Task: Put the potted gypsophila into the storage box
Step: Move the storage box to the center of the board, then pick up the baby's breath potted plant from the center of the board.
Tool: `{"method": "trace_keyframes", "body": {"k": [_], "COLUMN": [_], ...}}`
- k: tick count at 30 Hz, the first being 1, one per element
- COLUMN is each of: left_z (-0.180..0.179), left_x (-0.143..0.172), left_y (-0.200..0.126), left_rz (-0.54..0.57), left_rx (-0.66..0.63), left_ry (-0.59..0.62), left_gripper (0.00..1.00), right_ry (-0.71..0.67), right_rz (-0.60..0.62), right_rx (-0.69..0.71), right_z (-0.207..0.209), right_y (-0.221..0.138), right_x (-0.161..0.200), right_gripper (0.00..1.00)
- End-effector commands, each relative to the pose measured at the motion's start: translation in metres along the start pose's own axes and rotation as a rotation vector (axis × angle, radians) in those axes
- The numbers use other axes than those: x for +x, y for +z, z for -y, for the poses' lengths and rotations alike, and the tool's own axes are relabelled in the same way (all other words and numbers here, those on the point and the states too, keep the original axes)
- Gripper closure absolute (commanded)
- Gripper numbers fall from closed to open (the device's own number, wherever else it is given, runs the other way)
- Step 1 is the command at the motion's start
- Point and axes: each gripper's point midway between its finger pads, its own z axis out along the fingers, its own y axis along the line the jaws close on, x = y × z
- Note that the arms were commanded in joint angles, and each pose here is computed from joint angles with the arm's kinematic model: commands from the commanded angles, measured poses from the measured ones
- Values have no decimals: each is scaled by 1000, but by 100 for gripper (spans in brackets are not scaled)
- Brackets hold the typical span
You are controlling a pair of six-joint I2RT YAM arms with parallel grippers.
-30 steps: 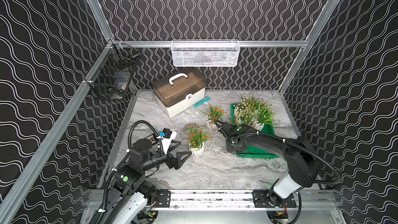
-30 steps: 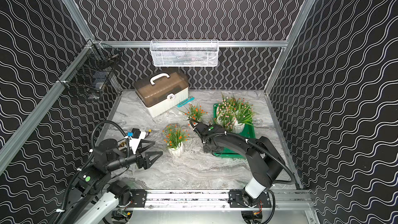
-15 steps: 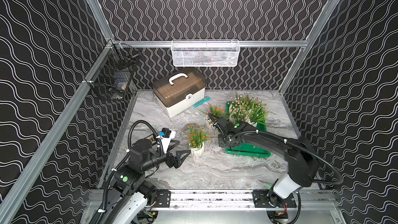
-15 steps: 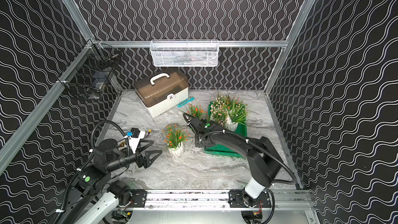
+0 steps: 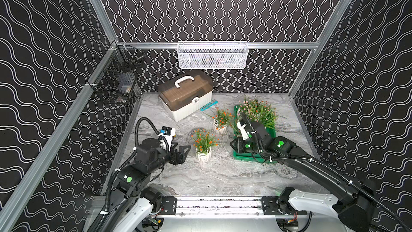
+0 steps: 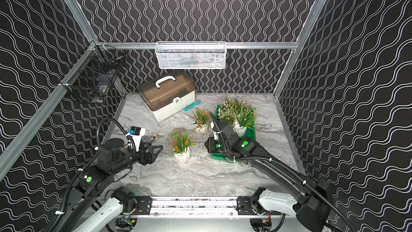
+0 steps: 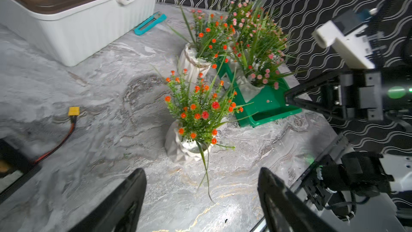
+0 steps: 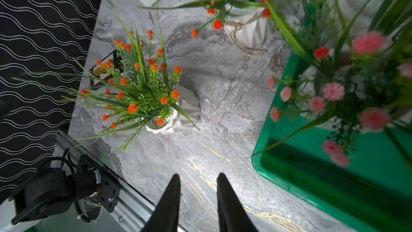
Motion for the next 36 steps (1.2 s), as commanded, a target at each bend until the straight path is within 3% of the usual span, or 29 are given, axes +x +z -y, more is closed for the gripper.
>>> {"method": "trace_keyframes", "body": {"k": [1,4,13,21,24,36], "left_z": [-12,-16,-27,-37,-43,-35], "left_x": [7,17,41,63,63,59], "left_y": [-5,-9,-30,12,26,80], "left_rz": [-49,-98,-260,-414,-405,-347], "left_rx": [-82,-113,-240,-277,-296,-170], "left_ry": [-82,-145,-255,-300,-304,-365], "left_gripper": [19,21,30,38,40,50], "right_ry": [1,53,133,168,156,142], "right_rz": [-22,-33,-69,-61,-71,-55], "right_rx": [-177,-290,-319,-358,-379,-378], "right_z": [-17,-15,0,11,8,9], "right_y": [-8,-13,-9,-10,-10,-14], "right_x": [-10,-16,-12,-20,-18,-18], "right_gripper": [70,70,70,70,70,70]}}
